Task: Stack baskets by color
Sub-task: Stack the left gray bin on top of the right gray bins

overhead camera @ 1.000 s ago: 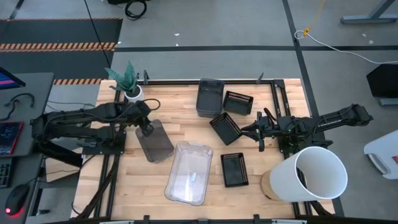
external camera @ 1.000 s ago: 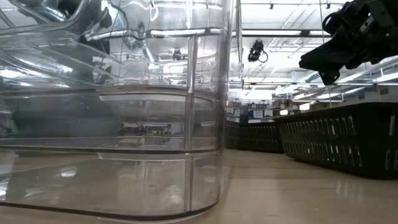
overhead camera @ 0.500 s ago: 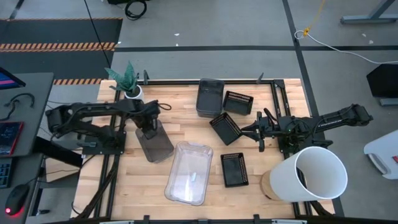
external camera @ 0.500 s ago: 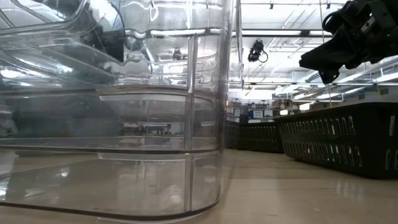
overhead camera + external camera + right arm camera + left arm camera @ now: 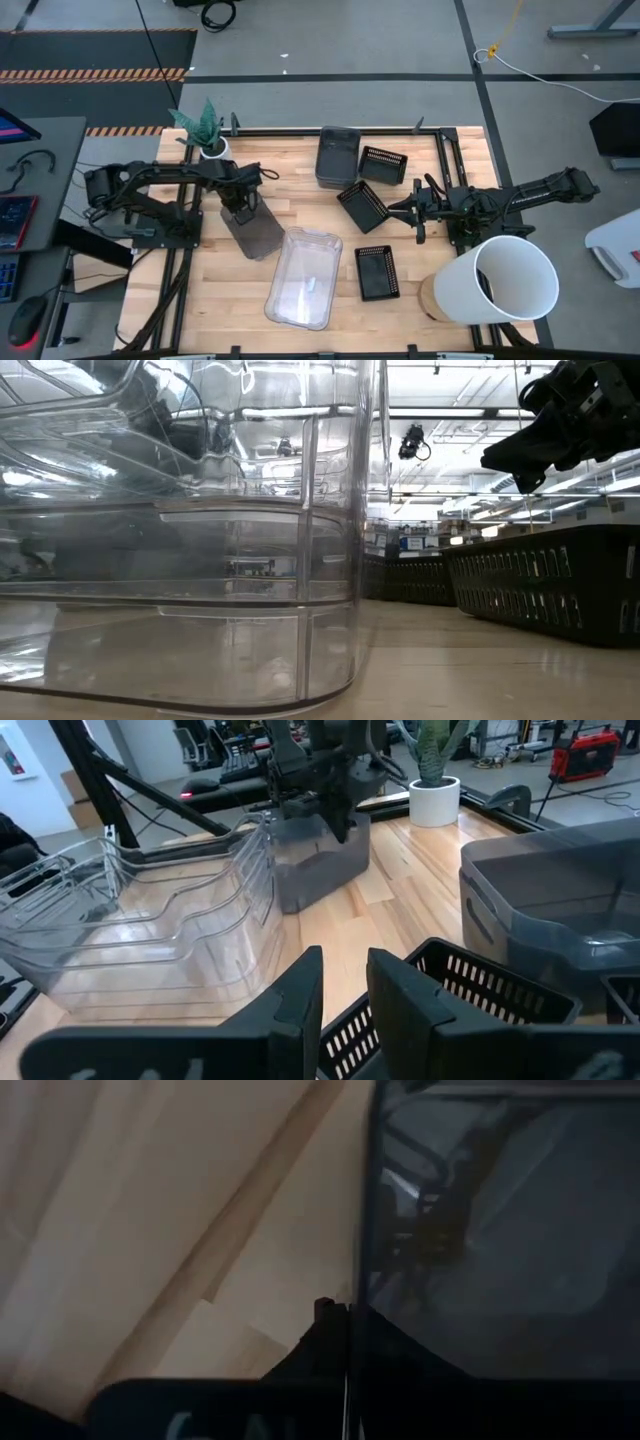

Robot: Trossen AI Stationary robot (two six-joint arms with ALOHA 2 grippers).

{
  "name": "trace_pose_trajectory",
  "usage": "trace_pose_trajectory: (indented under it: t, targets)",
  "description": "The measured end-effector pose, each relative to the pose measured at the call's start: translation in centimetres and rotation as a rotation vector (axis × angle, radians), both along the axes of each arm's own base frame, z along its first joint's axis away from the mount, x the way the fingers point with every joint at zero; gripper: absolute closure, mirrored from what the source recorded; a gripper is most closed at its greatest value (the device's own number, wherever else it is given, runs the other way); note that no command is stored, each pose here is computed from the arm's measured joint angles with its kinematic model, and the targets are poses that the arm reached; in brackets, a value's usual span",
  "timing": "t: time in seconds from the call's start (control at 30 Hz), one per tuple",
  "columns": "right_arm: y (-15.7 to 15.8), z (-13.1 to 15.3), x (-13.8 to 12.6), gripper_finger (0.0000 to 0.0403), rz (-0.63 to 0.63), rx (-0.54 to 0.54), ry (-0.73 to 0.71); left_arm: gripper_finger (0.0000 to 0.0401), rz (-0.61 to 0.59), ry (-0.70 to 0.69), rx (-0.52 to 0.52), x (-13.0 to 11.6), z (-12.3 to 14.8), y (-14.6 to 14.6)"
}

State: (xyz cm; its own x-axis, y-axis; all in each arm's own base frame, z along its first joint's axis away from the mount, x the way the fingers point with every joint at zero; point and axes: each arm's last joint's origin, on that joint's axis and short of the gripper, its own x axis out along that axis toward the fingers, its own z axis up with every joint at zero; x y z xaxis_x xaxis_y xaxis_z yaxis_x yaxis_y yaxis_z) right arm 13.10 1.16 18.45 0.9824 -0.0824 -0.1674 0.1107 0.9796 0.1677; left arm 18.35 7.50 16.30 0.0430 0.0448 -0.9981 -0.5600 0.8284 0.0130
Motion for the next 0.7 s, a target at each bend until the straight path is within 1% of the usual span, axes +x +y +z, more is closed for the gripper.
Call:
trace_pose_trajectory:
  t: [0.1,0.2,0.3,0.4,0.43,0.53,0.7]
  targets:
    - [0.0,0.0,0.0,0.0316,0.000,0.000,0.000,0.0395,-0.025,-0.030,0.019,0.7,1.1,0.3]
    - [0.0,0.0,0.0,0.0316,0.000,-0.001,0.000,0.0396,-0.078,-0.057,0.059,1.7,3.0,0.8]
    - [0.0,0.0,0.0,0.0316,0.000,-0.001,0.001,0.0396,-0.116,-0.068,0.138,2.5,5.7,1.5]
    - [0.0,0.0,0.0,0.0316,0.001,-0.001,0.001,0.0396,-0.128,-0.110,0.178,3.1,8.9,2.5]
    - [0.0,0.0,0.0,0.0316,0.001,-0.001,0.001,0.0396,-0.135,-0.124,0.202,3.3,10.0,2.8]
    - [0.0,0.0,0.0,0.0316,0.001,-0.001,0.001,0.0396,-0.152,-0.155,0.319,3.7,13.3,3.6]
    - [0.0,0.0,0.0,0.0316,0.001,0.000,0.000,0.0396,-0.202,-0.310,0.478,4.9,18.2,4.6]
